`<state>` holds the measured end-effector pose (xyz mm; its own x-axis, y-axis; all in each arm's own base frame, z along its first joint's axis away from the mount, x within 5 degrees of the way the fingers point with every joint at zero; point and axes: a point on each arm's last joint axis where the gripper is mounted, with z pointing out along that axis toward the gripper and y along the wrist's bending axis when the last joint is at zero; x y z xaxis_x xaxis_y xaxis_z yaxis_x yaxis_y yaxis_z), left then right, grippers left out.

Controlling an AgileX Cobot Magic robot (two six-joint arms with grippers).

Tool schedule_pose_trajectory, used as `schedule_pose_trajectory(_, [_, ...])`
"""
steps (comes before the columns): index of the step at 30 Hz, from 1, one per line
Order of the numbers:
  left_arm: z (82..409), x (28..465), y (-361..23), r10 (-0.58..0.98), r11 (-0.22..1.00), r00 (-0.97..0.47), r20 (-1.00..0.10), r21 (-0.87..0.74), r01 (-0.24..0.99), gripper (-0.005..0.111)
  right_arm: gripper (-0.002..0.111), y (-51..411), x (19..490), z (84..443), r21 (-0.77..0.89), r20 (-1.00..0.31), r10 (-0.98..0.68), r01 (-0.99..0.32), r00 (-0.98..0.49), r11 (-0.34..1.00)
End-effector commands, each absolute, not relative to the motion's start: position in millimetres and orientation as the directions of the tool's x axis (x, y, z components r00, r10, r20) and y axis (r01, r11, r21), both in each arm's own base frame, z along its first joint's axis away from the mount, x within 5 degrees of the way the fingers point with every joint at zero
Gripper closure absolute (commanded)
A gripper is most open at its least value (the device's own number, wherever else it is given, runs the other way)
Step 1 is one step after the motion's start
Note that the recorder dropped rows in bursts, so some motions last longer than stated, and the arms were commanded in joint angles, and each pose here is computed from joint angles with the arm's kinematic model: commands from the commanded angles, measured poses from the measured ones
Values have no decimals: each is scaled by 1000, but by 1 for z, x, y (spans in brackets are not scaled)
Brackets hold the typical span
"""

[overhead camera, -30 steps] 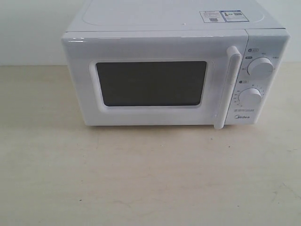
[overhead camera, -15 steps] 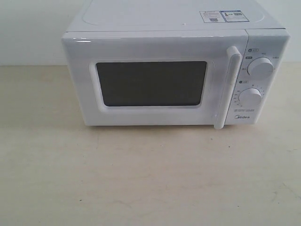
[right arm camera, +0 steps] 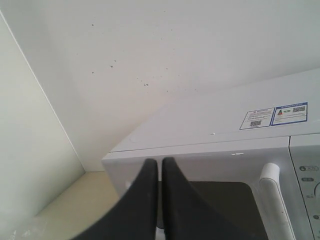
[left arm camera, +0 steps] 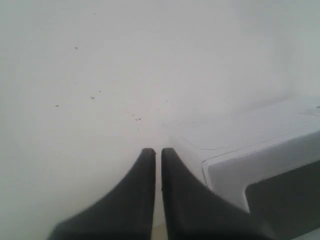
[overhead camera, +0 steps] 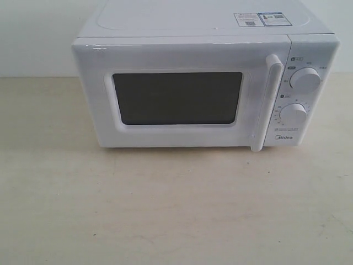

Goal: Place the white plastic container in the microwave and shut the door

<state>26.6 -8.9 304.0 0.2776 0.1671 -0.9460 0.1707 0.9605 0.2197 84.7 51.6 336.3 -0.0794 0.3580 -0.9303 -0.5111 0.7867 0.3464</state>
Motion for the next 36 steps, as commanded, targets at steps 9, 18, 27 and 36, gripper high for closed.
schedule_pose_trajectory(9, [218,56,-3,60,996,140,-988,67,51,102,108,51,84,336,337,-933,351,-510,-73,791])
schedule_pose_trajectory(18, [188,55,-7,77,995,-186,-980,63,82,102,108,51,84,336,337,-934,350,-514,-75,789])
schedule_pose_trajectory(27, [189,55,-7,59,996,-179,-982,46,79,102,108,51,84,336,337,-934,350,-514,-75,789])
schedule_pose_trajectory(36, [188,55,-7,-6,997,-188,-982,-21,73,102,108,51,84,336,337,-934,351,-512,-74,790])
